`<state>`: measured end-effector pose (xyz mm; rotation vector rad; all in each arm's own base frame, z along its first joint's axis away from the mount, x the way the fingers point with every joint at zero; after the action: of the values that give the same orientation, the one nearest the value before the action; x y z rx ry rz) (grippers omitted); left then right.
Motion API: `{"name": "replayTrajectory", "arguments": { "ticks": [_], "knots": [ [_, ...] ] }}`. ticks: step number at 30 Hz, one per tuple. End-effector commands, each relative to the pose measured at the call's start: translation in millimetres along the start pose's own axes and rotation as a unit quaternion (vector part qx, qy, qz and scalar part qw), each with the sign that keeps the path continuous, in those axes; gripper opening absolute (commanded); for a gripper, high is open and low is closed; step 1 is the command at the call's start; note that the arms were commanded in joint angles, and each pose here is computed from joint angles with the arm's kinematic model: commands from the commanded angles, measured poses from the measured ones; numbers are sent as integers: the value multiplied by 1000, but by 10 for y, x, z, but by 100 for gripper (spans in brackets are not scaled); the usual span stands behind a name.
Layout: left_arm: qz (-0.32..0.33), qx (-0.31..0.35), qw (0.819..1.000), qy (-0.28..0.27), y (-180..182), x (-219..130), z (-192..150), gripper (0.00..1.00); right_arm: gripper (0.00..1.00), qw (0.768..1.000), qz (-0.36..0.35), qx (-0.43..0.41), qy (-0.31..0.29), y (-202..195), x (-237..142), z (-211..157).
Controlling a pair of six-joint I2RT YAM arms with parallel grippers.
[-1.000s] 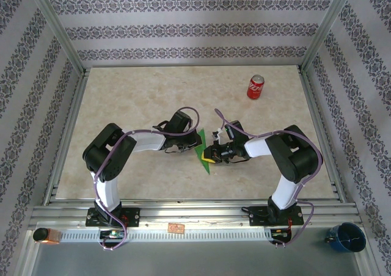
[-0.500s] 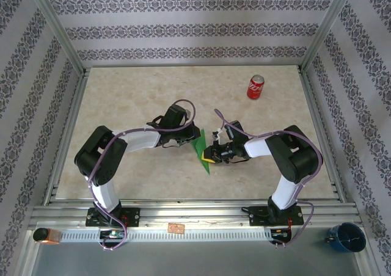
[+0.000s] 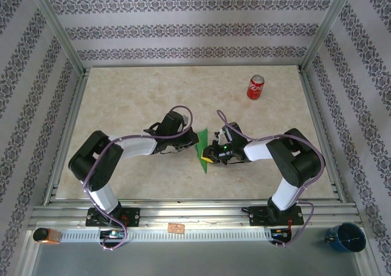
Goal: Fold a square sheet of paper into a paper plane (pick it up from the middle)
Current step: Fold the wing for the fifth time at the center of the table.
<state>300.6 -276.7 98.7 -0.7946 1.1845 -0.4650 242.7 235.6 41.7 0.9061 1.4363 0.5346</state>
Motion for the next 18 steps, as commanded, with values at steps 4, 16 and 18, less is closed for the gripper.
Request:
{"name": "replayTrajectory", "arguments": {
  "ticks": [4,16,18],
  "knots": [
    [-12,15,1000,-14,-71,-120,-269,2,11,990,-5,105,-96,-93,130,125],
    [-10,13,999,28,35,132,-594,0,11,983,12,131,-128,-87,131,203],
    [-8,12,999,33,47,181,-594,0,11,984,15,129,-122,-73,142,197]
  ]
}}
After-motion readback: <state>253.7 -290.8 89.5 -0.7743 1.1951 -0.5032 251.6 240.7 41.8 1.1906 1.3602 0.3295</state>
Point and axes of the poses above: each hand's point on the last joint's axis, 136 mm out from that joint toward the fingers, its own x axis out along the fingers, its own y axis along the line the jaws close on, z = x × y, the point moved 4 cm from there along -x, back along the fingers
